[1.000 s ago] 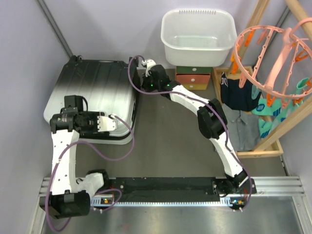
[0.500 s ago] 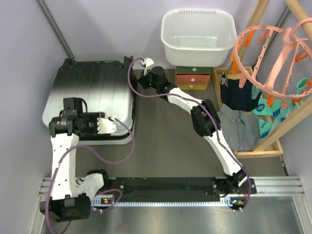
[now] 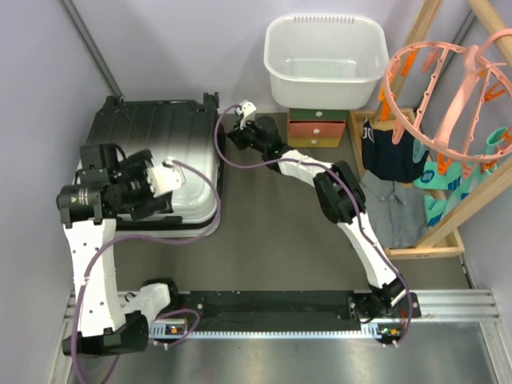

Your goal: Open, take out, and arrange the luggage

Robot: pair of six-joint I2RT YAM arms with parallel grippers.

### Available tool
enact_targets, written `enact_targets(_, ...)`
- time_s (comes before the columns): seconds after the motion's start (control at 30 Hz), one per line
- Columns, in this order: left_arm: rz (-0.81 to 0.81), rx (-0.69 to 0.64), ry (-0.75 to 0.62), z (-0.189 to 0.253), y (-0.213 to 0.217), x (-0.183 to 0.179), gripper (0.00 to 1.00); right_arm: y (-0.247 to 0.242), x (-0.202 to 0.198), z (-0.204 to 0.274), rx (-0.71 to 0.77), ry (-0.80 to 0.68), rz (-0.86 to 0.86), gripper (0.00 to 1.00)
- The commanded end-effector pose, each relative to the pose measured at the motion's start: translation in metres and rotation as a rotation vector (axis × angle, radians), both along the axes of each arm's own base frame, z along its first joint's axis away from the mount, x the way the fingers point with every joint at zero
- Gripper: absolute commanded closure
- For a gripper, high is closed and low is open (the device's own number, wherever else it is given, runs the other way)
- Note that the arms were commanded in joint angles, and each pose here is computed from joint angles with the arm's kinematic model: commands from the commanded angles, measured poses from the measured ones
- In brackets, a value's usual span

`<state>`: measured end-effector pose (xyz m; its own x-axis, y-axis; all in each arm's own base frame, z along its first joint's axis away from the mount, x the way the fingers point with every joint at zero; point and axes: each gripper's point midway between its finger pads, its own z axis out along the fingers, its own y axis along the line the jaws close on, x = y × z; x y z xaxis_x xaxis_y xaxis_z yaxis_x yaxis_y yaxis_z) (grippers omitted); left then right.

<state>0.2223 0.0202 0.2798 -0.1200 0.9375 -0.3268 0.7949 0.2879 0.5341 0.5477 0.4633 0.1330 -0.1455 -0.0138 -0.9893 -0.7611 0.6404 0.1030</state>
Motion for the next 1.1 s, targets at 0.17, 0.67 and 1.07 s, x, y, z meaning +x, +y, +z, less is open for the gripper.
enact_targets(0.17, 0.796, -0.511, -0.314, 0.057, 0.029, 0.063, 0.36, 0.013, -0.032, 0.1, 0.116, -0.123, 0.087, 1.0)
enact_targets(0.67, 1.523, -0.245, -0.616, 0.02, 0.208, -0.028, 0.92, 0.022, -0.042, 0.091, 0.123, -0.068, 0.094, 1.0)
enact_targets(1.07, 1.595, -0.279, -0.508, -0.076, 0.221, -0.027, 0.98, 0.02, -0.041, 0.088, 0.105, -0.071, 0.084, 1.0)
